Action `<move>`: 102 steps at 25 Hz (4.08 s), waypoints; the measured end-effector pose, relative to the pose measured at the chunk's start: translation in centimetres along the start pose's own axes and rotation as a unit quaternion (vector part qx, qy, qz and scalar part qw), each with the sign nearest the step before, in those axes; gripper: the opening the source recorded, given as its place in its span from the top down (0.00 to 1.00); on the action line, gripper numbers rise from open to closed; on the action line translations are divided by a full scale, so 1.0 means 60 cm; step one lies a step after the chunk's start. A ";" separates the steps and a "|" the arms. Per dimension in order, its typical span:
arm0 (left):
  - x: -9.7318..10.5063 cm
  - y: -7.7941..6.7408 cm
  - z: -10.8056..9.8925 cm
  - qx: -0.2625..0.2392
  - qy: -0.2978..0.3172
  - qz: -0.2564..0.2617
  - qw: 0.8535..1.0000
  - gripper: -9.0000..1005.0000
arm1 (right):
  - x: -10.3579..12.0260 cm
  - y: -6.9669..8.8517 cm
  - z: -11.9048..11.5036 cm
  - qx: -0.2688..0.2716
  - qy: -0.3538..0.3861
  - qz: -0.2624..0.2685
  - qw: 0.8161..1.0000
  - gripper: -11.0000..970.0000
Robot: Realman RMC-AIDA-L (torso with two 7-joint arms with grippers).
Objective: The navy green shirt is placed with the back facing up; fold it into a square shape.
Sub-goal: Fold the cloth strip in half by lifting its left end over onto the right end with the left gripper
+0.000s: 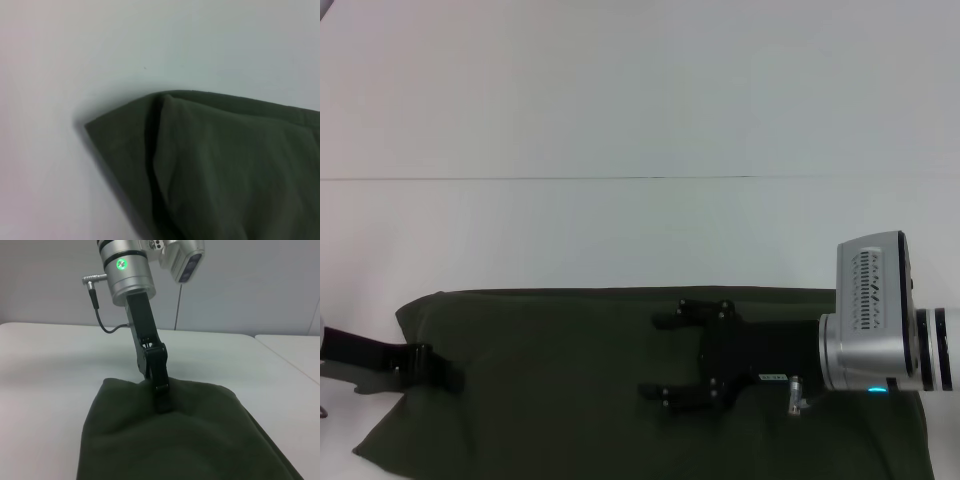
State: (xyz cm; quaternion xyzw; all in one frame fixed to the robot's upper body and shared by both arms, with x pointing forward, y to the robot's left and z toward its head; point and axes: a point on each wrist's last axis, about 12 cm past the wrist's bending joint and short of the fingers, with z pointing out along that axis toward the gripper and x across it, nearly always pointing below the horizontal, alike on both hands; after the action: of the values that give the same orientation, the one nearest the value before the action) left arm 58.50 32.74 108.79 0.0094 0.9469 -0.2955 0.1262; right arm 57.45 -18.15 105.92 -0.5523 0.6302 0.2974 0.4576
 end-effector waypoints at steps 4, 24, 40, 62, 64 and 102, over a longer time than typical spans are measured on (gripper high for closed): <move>-0.001 -0.001 0.000 -0.001 0.001 0.002 1.000 0.75 | -0.001 -0.001 0.000 0.000 -0.001 0.000 1.000 0.09; -0.022 0.050 -0.082 -0.064 -0.036 0.007 0.997 0.85 | 0.002 0.003 -0.008 0.004 -0.013 0.010 1.000 0.09; -0.022 0.072 -0.152 -0.063 -0.064 -0.030 0.995 0.85 | 0.006 0.006 -0.010 0.002 -0.010 0.004 1.000 0.09; -0.011 -0.097 -0.057 0.281 -0.011 -0.092 0.955 0.85 | 0.046 0.021 -0.054 0.060 -0.019 0.023 0.998 0.09; -0.006 -0.106 -0.036 0.289 -0.013 -0.105 0.952 0.85 | 0.049 0.023 -0.058 0.063 -0.022 0.026 0.997 0.09; 0.077 -0.149 0.105 0.401 -0.067 -0.157 0.900 0.36 | 0.107 0.061 -0.160 0.183 -0.051 0.093 0.977 0.10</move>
State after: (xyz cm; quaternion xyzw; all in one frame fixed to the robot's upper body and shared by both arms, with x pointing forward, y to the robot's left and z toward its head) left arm 54.69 21.56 107.61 -0.1089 0.7266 -0.6664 0.1269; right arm 51.74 -28.53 103.48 -0.3824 0.6981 0.2459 0.5531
